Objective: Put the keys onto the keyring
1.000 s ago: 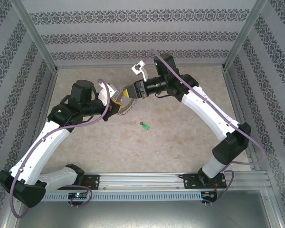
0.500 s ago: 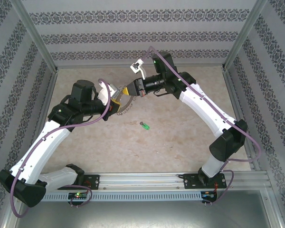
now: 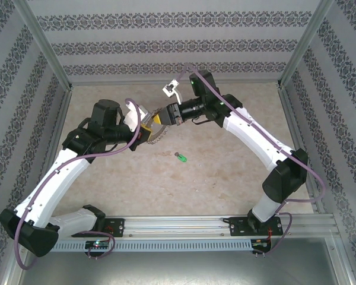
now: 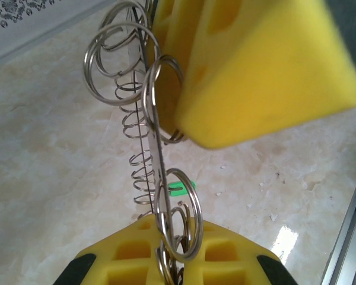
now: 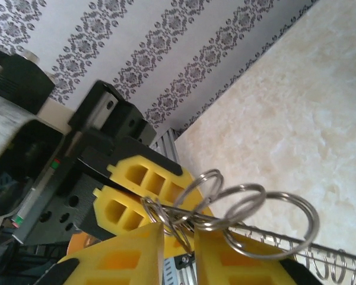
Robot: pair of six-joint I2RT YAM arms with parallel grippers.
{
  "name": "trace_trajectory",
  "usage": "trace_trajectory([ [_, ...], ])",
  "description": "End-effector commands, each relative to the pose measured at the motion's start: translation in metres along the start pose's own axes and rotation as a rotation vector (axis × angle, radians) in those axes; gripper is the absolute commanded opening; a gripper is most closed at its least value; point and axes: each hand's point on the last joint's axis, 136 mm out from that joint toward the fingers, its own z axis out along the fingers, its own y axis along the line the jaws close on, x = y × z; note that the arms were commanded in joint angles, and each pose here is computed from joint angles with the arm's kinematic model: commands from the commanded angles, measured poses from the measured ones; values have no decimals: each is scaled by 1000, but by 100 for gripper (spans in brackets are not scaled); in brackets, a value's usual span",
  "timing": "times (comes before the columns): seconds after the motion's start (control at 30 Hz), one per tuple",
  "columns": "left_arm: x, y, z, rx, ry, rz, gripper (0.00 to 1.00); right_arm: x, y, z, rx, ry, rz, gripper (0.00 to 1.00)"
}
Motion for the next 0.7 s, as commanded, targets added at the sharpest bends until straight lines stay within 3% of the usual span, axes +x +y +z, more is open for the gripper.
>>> trace_trajectory([
  [0.0,-11,-8,-2,34,-41,44,0,-7,21,-13,-34,-49,-84,25],
  [0.33,-14,-10,-3,49,-51,38,0,-18,3,-50,70,-211,-74,39],
  [0.67,-10,-9,-3,36,-34,58,0,-34,-4,-53,57,-196,-22,42],
])
